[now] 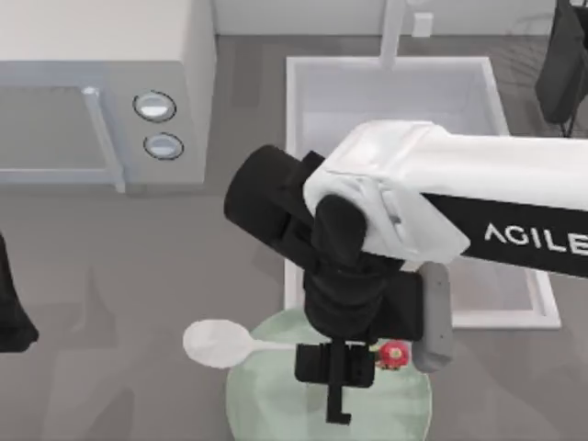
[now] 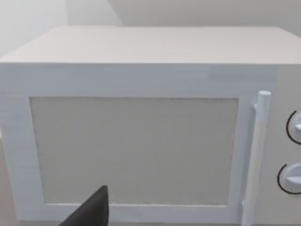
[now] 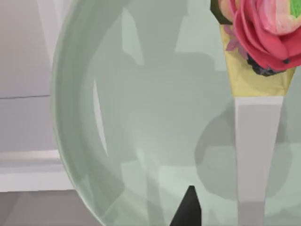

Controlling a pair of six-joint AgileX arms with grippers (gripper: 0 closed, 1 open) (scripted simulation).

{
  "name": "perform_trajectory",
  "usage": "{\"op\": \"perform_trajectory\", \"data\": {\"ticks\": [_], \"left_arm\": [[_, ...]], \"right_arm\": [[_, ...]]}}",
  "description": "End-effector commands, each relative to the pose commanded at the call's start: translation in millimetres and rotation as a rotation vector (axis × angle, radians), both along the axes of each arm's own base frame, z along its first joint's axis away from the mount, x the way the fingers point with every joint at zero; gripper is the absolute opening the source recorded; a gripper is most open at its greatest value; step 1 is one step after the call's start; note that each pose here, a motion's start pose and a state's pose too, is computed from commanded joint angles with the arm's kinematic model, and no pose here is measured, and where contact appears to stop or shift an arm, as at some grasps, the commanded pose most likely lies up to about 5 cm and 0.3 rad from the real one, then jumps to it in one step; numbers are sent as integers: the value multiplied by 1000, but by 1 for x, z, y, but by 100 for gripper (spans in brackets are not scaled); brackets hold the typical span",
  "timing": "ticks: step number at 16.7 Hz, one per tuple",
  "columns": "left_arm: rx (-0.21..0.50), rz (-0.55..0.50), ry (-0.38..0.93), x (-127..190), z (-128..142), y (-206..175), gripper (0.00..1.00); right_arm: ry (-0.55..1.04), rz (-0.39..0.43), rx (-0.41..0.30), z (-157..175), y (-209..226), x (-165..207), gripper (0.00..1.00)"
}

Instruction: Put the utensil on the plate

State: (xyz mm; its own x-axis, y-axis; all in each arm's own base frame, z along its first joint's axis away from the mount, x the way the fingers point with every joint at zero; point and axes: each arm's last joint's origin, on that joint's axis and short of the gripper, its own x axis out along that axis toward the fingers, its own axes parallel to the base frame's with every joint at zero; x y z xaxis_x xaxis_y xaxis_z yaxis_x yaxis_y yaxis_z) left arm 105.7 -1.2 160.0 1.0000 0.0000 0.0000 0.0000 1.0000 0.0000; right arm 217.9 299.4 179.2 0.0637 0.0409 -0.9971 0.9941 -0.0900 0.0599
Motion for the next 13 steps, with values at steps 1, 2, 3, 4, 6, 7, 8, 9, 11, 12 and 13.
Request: {"op": "perform_trajectory", "data": {"ticks": [1,2,3,4,6,7,8,9,11,12,13], "left_arm": [[0,0,0,0,0,0,100],[0,0,0,0,0,0,100],[0,0,0,0,0,0,100],[0,0,0,0,0,0,100],[0,0,0,0,0,0,100],[0,0,0,0,0,0,100],[0,0,0,0,0,0,100],[0,0,0,0,0,0,100],[0,0,0,0,0,0,100],[0,0,0,0,0,0,100],[0,0,0,0,0,0,100]], "right_arm": [[7,10,-6,-7,2,-1,0],[15,19,-15,-14,4,-2,0],[24,27,-27,-21,5,-4,0],[35,33,-41,-29,5,-5,0],[58,40,-74,-42,4,-8,0],[58,40,-74,-42,4,-8,0],[58,40,-74,-42,4,-8,0],[58,40,-74,-42,4,-8,0],[58,40,-74,-42,4,-8,0],[58,40,-74,-42,4,-8,8],[58,40,-74,-42,4,-8,15]]}}
